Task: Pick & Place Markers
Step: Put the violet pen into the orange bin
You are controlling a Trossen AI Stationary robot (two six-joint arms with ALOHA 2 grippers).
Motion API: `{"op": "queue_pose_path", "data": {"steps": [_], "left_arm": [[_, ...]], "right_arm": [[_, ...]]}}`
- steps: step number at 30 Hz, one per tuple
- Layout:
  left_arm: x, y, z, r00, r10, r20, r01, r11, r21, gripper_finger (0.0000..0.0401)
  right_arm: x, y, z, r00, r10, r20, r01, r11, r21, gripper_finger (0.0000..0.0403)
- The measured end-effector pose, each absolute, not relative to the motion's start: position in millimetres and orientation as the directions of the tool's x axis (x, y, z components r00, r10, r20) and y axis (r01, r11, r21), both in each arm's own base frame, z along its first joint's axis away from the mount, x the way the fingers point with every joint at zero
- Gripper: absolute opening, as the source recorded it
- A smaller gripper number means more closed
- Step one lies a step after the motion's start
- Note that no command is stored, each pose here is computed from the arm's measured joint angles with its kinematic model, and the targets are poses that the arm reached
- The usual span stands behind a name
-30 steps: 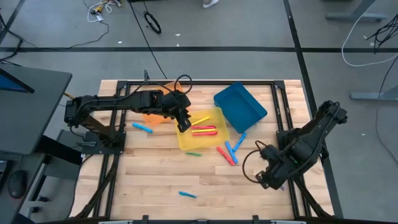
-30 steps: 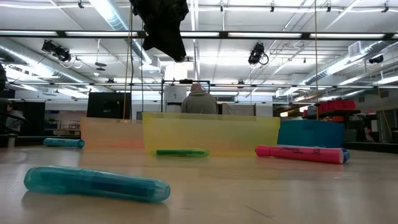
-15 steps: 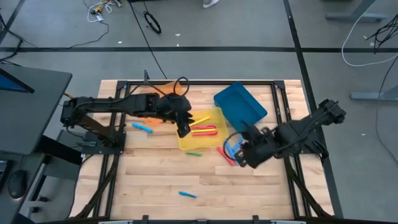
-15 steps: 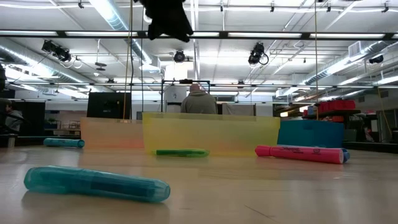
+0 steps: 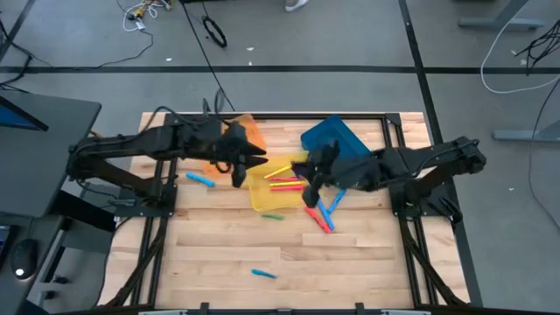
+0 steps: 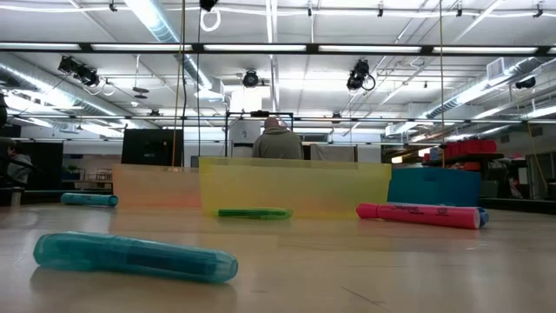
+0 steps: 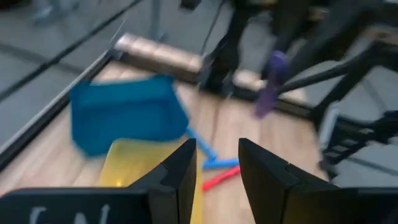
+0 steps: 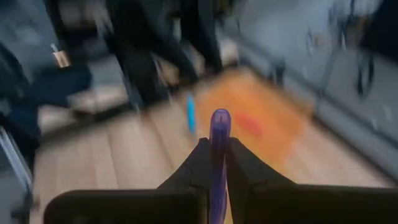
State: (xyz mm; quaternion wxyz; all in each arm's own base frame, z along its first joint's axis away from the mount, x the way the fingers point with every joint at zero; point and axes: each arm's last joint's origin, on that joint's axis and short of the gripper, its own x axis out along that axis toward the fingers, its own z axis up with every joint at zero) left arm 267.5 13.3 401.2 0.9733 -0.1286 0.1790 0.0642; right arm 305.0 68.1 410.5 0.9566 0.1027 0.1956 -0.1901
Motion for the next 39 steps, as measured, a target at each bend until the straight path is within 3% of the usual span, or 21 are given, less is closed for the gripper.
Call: {"op": "queue_pose_path", "data": {"steps": [8,13,26,39], "left_arm": [[253.4,11.3,435.5,0.994,0.032,-0.103,-0.057,0.966,-0.254,0.0124],[256.5,10.8,447.7,0.999,0.008,0.033,0.001,0.965,-0.262,0.0129],[261.8,11.6,445.4,0.999,0.029,0.033,-0.019,0.96,-0.279,0.0261],[286.2,11.9,439.6,0.995,-0.002,0.095,0.028,0.961,-0.276,0.0273]], "right_arm": [[310.5,46.3,453.3,0.95,-0.301,-0.086,0.309,0.945,0.109,0.002],[311.0,37.2,460.1,0.963,-0.267,-0.031,0.269,0.955,0.125,0.002],[312.0,37.1,466.9,0.98,-0.196,0.037,0.191,0.974,0.125,0.002],[312.1,37.6,469.0,0.982,-0.18,0.059,0.173,0.978,0.113,0.002]]}}
